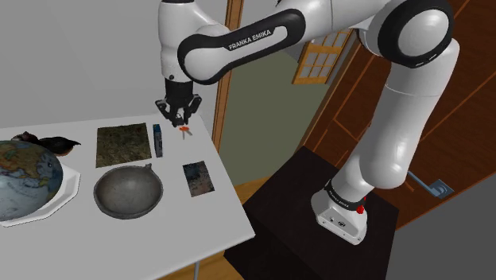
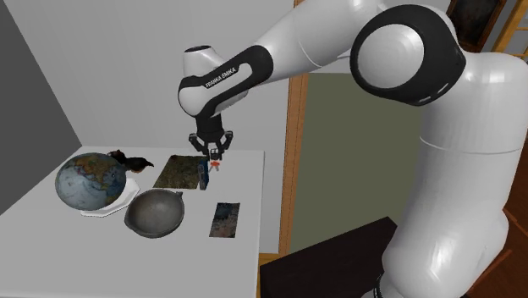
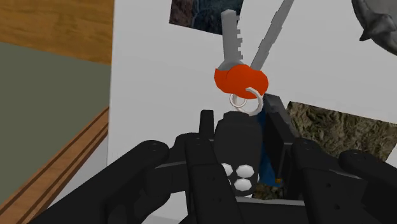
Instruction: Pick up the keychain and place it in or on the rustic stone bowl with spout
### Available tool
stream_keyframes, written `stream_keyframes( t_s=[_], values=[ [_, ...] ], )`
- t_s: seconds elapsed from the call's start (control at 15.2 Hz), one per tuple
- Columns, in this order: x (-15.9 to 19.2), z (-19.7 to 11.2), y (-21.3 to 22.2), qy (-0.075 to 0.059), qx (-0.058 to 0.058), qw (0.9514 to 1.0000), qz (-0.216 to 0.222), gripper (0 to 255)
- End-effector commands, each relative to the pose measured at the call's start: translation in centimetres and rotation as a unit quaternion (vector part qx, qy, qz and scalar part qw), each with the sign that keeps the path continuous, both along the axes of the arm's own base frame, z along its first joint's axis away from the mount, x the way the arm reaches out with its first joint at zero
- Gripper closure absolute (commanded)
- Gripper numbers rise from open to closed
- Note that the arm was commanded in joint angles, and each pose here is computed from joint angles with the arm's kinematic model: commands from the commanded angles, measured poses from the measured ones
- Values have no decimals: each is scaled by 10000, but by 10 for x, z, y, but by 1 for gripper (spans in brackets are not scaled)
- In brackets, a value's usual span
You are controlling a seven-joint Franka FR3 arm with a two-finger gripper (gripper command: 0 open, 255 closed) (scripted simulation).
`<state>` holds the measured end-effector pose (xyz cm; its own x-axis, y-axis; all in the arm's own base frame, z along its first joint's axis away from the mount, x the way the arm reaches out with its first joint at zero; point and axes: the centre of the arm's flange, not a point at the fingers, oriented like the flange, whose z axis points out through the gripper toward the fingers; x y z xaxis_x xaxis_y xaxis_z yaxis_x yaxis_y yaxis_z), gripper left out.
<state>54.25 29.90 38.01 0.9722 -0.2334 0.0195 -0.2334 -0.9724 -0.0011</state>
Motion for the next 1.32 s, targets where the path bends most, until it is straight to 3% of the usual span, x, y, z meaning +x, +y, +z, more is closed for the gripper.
stream_keyframes(
  t_s=[0.0,0.86,1.25],
  values=[
    [-5,1,28,1,1,10000,-7,255],
    [-44,9,195,1,1,10000,-7,255],
    [-46,-17,204,1,1,10000,-7,255]
  ],
)
